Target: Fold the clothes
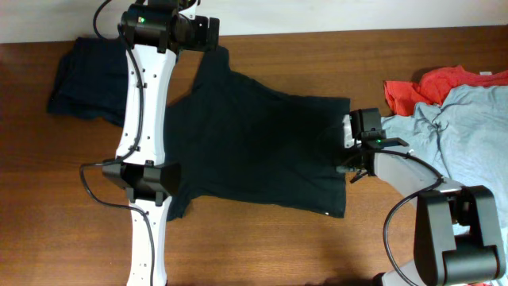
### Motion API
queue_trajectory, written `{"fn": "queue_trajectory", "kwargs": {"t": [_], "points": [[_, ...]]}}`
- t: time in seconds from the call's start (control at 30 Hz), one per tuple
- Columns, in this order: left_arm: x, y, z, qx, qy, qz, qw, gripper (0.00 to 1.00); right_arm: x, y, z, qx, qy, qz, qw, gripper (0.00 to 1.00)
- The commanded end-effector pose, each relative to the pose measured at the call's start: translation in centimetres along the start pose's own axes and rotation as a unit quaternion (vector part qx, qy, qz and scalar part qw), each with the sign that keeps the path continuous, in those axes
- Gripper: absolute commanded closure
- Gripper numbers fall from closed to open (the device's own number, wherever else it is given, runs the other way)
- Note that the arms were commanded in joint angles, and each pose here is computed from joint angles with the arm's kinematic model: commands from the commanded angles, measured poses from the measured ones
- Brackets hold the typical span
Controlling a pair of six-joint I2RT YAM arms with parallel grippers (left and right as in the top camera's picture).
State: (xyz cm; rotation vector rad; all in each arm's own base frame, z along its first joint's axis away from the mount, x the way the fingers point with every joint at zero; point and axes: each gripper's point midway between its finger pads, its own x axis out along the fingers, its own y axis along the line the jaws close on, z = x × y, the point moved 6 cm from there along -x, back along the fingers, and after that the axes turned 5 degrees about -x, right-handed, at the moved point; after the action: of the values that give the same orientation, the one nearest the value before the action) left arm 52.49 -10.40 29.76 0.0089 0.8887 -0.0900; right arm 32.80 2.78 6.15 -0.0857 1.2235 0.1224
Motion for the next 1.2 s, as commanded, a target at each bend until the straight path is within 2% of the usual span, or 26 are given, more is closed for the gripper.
{"fn": "queue_trajectory", "kwargs": {"t": [0.0,0.37,0.63,0.9,1.17], "points": [[0.2,-0.2,-0.1,-0.005,0.003,-0.004,1.000,0.01,-0.3,1.9,0.5,-0.050,-0.014,0.087,0.995,0.96],[0.2,-0.2,-0.1,-0.005,0.003,-0.004,1.000,0.01,-0.3,2.0,0.7,-0.053,-0.021,0.091,0.994,0.96],[0.2,-0.2,-0.1,-0.005,0.003,-0.004,1.000,0.01,-0.6,3.2,1.7,-0.079,-0.056,0.143,0.985,0.96],[0.2,-0.2,-0.1,-0.005,0.003,-0.004,1.000,0.01,2.6,3.3,1.2,-0.075,-0.038,0.149,0.985,0.96],[0.2,-0.2,-0.1,-0.005,0.003,-0.004,1.000,0.01,4.1,1.4,0.5,-0.058,-0.004,0.068,0.996,0.96]]}}
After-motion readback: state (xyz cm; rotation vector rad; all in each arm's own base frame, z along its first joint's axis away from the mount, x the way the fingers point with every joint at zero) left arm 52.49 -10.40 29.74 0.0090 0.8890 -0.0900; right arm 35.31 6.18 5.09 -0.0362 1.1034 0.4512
